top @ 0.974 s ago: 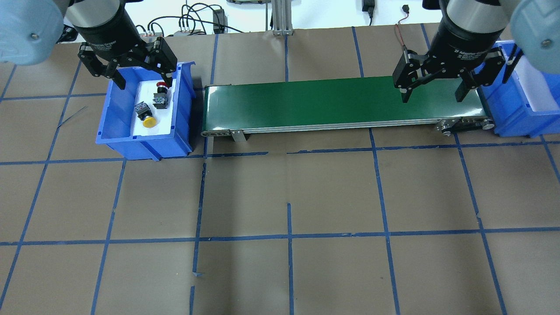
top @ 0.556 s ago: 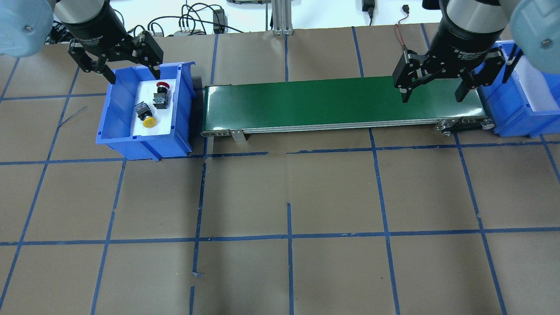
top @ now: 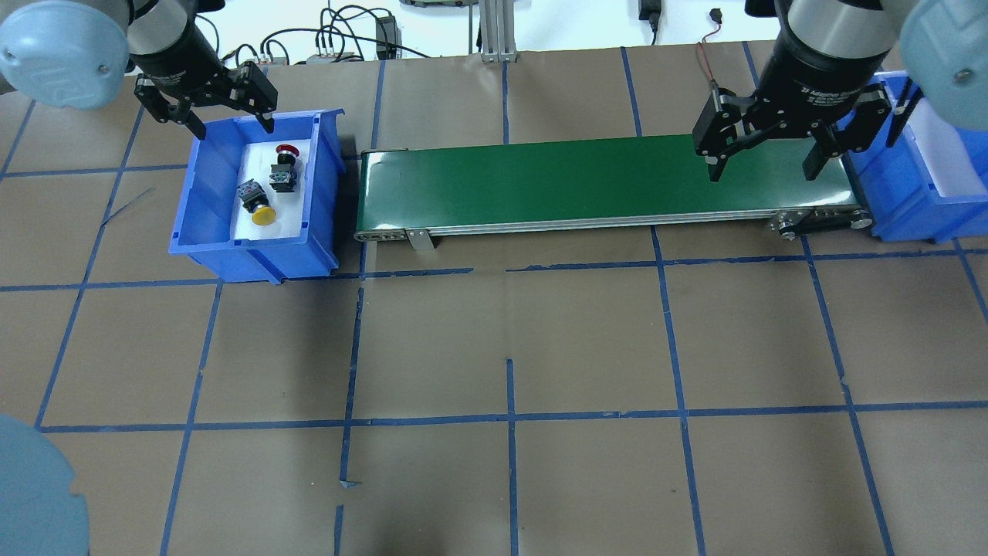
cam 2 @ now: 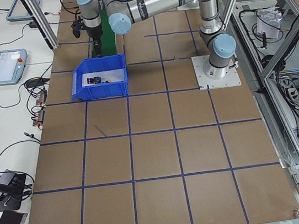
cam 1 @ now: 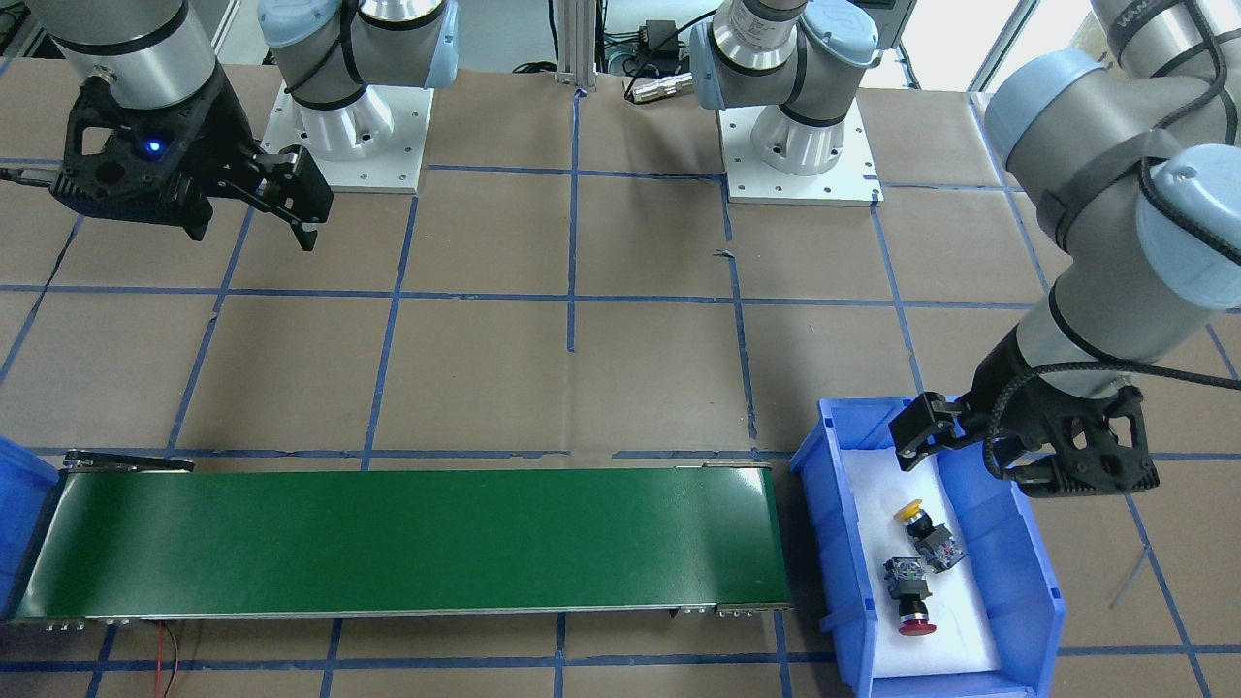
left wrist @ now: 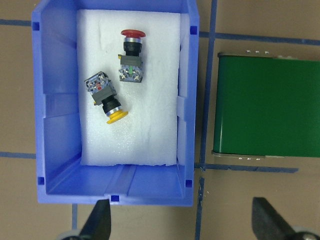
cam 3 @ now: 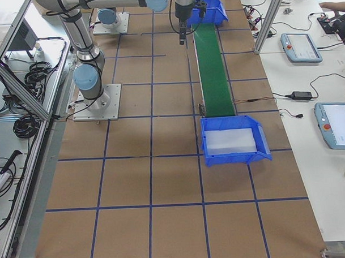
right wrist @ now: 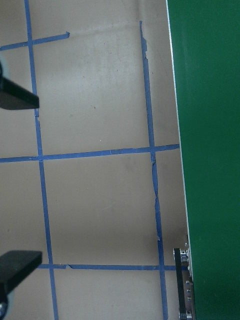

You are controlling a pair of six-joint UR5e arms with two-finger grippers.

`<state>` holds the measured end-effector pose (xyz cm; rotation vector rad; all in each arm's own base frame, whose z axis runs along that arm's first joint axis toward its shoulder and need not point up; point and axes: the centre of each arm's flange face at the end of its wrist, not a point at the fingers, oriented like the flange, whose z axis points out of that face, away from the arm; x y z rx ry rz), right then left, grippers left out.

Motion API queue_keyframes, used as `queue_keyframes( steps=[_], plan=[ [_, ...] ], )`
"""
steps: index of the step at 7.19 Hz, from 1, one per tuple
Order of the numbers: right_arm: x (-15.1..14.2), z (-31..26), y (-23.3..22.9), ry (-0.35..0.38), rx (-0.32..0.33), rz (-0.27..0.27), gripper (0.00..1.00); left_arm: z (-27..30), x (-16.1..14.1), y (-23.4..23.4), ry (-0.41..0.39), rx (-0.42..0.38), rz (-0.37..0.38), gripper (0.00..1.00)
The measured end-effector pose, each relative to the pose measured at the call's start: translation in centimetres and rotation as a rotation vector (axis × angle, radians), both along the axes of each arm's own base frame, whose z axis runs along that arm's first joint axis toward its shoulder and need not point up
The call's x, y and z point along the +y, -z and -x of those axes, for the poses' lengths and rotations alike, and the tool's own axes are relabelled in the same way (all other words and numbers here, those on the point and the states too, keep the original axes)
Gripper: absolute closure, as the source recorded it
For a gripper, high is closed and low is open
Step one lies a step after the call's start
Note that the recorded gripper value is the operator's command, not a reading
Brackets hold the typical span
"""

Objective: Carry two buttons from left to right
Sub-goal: 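Move the left gripper down over the blue bin toward the red-capped button, then lower the left gripper and grasp the red-capped button in the bin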

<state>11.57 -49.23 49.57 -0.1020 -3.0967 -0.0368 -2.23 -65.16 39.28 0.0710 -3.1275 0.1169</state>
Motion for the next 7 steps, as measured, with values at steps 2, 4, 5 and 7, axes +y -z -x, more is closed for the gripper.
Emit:
queue_keyframes(
  steps=[2, 4, 5, 7],
  plan=[
    [0.0, 0.0, 0.0, 0.000, 0.000, 0.000, 0.00, -1.0, -2.9, 4.6, 0.007, -0.004, 0.021, 0.01],
    [0.0, 0.0, 0.0, 0.000, 0.000, 0.000, 0.00, -1.2, -4.7, 8.0, 0.034, 0.005, 0.035, 0.02],
    [0.0, 0.0, 0.0, 0.000, 0.000, 0.000, 0.00, -1.2, -5.3, 9.3, 0.047, 0.014, 0.037, 0.07],
    [0.0, 0.0, 0.1, 0.000, 0.000, -0.001, 0.00, -1.3, -5.9, 11.0, 0.061, 0.018, 0.037, 0.30]
  ],
)
